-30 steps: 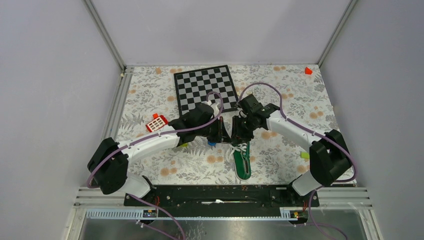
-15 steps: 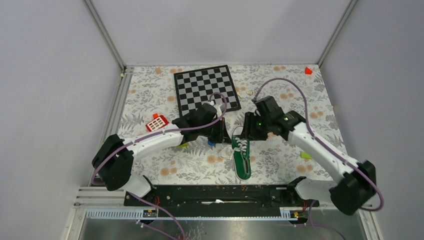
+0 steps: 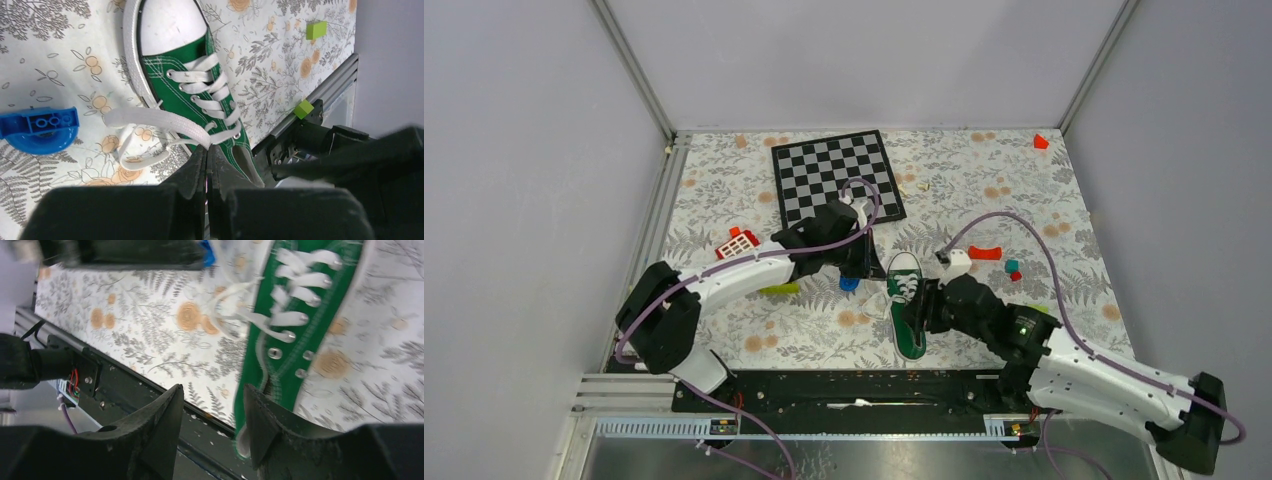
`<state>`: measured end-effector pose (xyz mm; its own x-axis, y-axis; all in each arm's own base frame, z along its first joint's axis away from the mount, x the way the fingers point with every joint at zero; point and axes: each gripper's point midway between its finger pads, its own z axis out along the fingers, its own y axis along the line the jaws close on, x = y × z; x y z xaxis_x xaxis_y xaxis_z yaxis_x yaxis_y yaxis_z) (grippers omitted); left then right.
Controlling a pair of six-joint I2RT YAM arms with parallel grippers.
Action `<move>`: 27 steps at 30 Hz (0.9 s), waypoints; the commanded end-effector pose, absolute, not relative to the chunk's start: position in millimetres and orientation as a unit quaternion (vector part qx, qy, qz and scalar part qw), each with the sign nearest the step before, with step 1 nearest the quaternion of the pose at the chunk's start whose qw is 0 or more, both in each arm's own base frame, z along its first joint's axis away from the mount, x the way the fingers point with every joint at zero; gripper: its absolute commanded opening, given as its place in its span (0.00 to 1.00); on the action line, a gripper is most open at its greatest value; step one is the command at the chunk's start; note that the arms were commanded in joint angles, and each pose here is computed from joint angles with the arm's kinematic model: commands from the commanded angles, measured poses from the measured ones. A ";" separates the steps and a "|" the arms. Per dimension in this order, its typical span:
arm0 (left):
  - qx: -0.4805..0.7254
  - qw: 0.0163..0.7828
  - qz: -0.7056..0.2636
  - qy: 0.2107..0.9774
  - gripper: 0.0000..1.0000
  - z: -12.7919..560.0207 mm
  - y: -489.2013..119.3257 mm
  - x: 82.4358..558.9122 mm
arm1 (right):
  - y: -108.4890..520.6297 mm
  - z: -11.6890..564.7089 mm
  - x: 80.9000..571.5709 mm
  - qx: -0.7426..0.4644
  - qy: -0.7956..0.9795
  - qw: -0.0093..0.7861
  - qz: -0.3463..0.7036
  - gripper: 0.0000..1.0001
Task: Tie the shoes
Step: Cross the shoelace with the shoelace.
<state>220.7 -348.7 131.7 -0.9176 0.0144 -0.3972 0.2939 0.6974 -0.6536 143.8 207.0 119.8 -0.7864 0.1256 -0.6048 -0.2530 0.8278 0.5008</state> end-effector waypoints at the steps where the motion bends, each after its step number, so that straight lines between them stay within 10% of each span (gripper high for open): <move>1: 0.086 0.177 -0.401 0.895 0.00 129.1 -353.5 233.0 | 247.6 153.0 159.2 -0.086 0.853 0.417 0.302 0.55; 27: 0.091 0.133 -0.406 0.900 0.00 114.7 -353.6 236.0 | 311.1 60.0 170.6 -0.278 0.848 0.428 0.145 0.56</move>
